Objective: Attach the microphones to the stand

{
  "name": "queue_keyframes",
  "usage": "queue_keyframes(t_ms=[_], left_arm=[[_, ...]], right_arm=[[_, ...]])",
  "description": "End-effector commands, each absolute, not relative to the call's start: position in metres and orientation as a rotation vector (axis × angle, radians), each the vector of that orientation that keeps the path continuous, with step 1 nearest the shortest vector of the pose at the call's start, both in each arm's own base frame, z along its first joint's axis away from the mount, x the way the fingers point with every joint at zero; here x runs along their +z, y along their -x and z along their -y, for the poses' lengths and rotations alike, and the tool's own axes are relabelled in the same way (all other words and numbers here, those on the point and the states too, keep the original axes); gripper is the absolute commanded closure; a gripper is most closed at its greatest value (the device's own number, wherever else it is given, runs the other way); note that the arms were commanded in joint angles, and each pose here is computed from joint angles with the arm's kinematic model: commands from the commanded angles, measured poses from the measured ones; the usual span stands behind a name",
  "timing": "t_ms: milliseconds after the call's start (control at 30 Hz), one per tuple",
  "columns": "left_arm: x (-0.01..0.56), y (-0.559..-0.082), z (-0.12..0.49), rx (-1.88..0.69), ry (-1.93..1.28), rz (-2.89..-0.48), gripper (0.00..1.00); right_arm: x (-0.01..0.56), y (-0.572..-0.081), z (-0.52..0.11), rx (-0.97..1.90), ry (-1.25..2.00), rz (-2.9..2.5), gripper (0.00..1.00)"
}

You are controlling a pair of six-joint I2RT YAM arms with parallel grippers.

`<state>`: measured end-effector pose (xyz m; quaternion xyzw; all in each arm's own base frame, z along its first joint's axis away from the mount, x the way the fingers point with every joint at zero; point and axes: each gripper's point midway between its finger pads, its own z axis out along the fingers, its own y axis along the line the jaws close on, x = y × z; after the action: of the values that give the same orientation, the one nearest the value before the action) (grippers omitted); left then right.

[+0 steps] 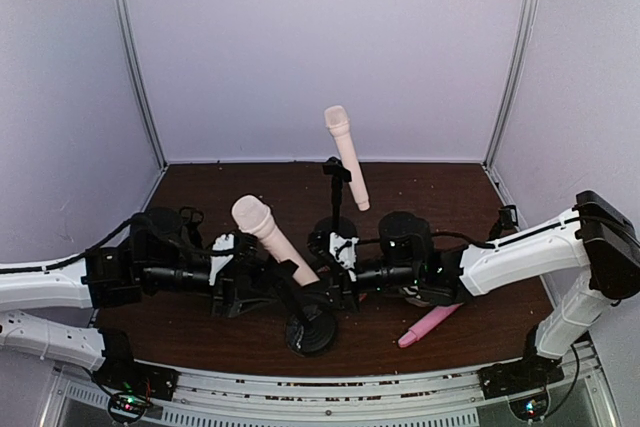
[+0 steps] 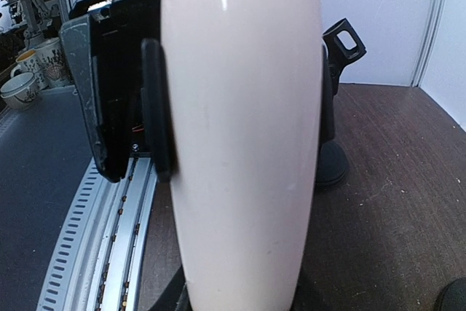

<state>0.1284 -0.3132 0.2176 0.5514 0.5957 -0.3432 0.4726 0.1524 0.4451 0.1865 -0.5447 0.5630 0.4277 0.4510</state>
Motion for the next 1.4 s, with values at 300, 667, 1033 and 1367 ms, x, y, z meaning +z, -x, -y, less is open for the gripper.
queue_keyframes(t_ms=[300, 667, 1033, 1367], left_arm=[[0.273, -0.152, 0.294, -0.790, -1.061, -1.430, 0.27], [0.257, -0.146, 0.271, -0.825, -0.914, -1.515, 0.26], [0.252, -0.128, 0.289, -0.930, -0.970, -1.478, 0.26], [0.250, -0.127, 0.317, -0.962, -1.017, -1.453, 0.28]], right_arm=[[0.139, -0.135, -0.436, 0.990, 1.510, -1.491, 1.00], [0.146, -0.141, -0.433, 0.949, 1.487, -1.518, 0.99], [0.159, -0.150, -0.415, 0.869, 1.423, -1.560, 0.96], [0.161, -0.156, -0.402, 0.770, 1.440, -1.593, 0.95]])
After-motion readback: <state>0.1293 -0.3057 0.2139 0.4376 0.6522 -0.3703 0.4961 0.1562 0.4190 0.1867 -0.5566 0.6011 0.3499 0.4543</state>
